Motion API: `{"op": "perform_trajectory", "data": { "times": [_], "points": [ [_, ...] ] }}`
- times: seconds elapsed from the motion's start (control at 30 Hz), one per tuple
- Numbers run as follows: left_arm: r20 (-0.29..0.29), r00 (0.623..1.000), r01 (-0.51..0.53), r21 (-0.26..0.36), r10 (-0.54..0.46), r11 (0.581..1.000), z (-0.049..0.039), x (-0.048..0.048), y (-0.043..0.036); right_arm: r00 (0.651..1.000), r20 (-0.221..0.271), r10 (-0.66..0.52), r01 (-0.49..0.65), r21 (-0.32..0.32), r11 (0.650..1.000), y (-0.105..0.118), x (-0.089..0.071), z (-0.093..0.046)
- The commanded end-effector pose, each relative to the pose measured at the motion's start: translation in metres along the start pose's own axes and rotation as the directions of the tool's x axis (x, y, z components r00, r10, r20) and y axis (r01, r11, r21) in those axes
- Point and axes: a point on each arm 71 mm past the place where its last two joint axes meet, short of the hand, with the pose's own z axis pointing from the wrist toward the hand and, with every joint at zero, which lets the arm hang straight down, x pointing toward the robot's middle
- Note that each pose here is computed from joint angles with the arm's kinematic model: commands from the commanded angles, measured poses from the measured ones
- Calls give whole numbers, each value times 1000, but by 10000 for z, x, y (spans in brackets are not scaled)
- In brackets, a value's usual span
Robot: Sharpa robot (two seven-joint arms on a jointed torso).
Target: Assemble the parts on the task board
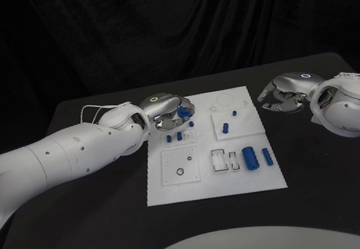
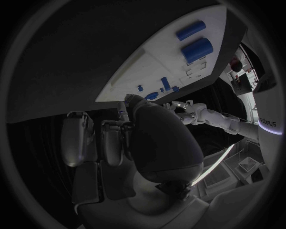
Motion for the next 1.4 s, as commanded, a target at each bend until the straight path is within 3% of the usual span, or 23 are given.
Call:
{"op": "perform_trajectory", "data": {
  "times": [0.03, 0.23, 1.0, 1.4],
  "points": [
    [-133, 991, 33, -6, -33, 999, 30, 114, 1, 1000, 12, 6, -6, 3, 1000, -11, -1, -9],
    [-152, 988, 35, -26, -38, 999, 87, 159, -9, 1000, 10, 6, -6, 6, 1000, -19, -1, -14],
    [-101, 995, 3, -48, -8, 999, 190, 168, -1, 1000, -3, 6, -6, 15, 1000, -19, 8, -25],
    [-145, 988, -60, -61, 51, 996, 213, 238, 38, 1000, -10, 6, -6, 16, 1000, -15, 13, -29]
  ]
}}
